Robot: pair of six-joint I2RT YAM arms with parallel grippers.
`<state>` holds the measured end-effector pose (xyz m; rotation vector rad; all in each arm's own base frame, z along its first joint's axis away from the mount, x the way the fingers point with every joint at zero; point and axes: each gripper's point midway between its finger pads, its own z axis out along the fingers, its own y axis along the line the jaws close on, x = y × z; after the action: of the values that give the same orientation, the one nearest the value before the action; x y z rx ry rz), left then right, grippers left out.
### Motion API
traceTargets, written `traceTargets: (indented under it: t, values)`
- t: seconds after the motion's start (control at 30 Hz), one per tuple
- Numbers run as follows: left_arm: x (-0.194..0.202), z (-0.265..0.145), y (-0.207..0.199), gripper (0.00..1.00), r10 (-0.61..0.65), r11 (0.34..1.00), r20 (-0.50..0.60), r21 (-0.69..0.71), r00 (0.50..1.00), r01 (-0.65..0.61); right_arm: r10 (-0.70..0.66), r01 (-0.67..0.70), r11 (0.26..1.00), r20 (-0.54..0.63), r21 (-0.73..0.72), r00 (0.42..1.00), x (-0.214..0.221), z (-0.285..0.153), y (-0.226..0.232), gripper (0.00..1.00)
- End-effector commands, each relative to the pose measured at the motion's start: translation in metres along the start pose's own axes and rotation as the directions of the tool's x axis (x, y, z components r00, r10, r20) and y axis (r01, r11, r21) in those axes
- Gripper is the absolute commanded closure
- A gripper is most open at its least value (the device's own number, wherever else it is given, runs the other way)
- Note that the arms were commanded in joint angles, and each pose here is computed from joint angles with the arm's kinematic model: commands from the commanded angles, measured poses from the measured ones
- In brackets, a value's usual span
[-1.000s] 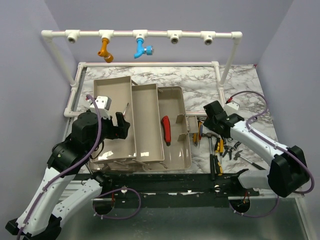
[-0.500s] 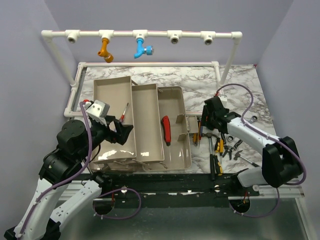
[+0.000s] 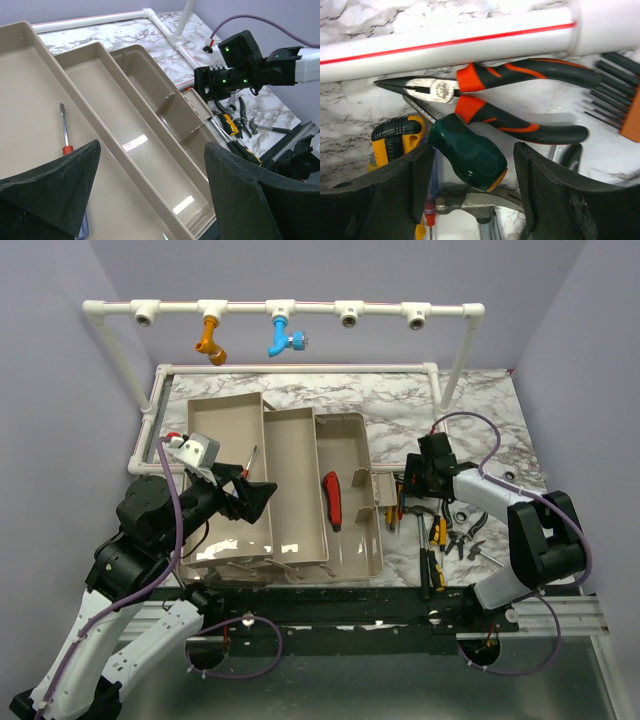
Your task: Pack the tool kit
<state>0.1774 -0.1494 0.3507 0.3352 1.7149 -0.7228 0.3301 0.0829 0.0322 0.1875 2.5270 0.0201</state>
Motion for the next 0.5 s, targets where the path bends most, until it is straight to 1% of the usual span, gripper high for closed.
traceTargets:
  t: [0.0, 0.07, 0.13, 0.23, 0.27, 0.33, 0.4, 0.47]
  values:
    - [-0.012, 0.003, -0.009, 0.13, -0.014, 0.999, 0.017, 0.04, 1.0, 0.013, -0.024, 0.021, 0.996, -0.039, -0.085, 0.999, 0.011, 0.006, 0.014, 0.3]
    - [-0.012, 0.002, -0.01, 0.13, -0.018, 0.999, 0.02, 0.042, 1.0, 0.018, -0.023, 0.019, 0.995, -0.04, -0.1, 0.999, 0.013, 0.004, 0.016, 0.31]
    - [-0.011, 0.0, -0.01, 0.13, -0.024, 0.999, 0.021, 0.04, 0.999, 0.023, -0.022, 0.018, 0.995, -0.047, -0.1, 0.999, 0.014, 0.002, 0.015, 0.35]
    - [-0.011, -0.002, -0.011, 0.13, -0.027, 0.999, 0.024, 0.044, 0.999, 0.026, -0.009, 0.004, 0.996, -0.051, -0.091, 0.999, 0.015, -0.002, 0.014, 0.53]
    - [-0.011, -0.004, -0.011, 0.13, -0.029, 0.999, 0.023, 0.043, 0.999, 0.028, -0.003, -0.002, 0.996, -0.048, -0.093, 0.999, 0.015, -0.005, 0.013, 0.55]
    - [-0.01, -0.006, -0.012, 0.13, -0.031, 0.998, 0.015, 0.05, 0.999, 0.03, 0.01, -0.013, 0.994, -0.027, -0.108, 1.0, 0.012, -0.013, 0.014, 0.56]
    - [-0.011, -0.008, -0.014, 0.13, -0.03, 0.998, 0.013, 0.055, 0.999, 0.029, 0.025, -0.025, 0.994, -0.005, -0.109, 1.0, 0.007, -0.021, 0.013, 0.62]
    - [-0.01, -0.01, -0.015, 0.13, -0.031, 0.998, 0.008, 0.06, 0.999, 0.031, 0.042, -0.041, 0.994, 0.01, -0.098, 0.999, 0.004, -0.03, 0.01, 0.63]
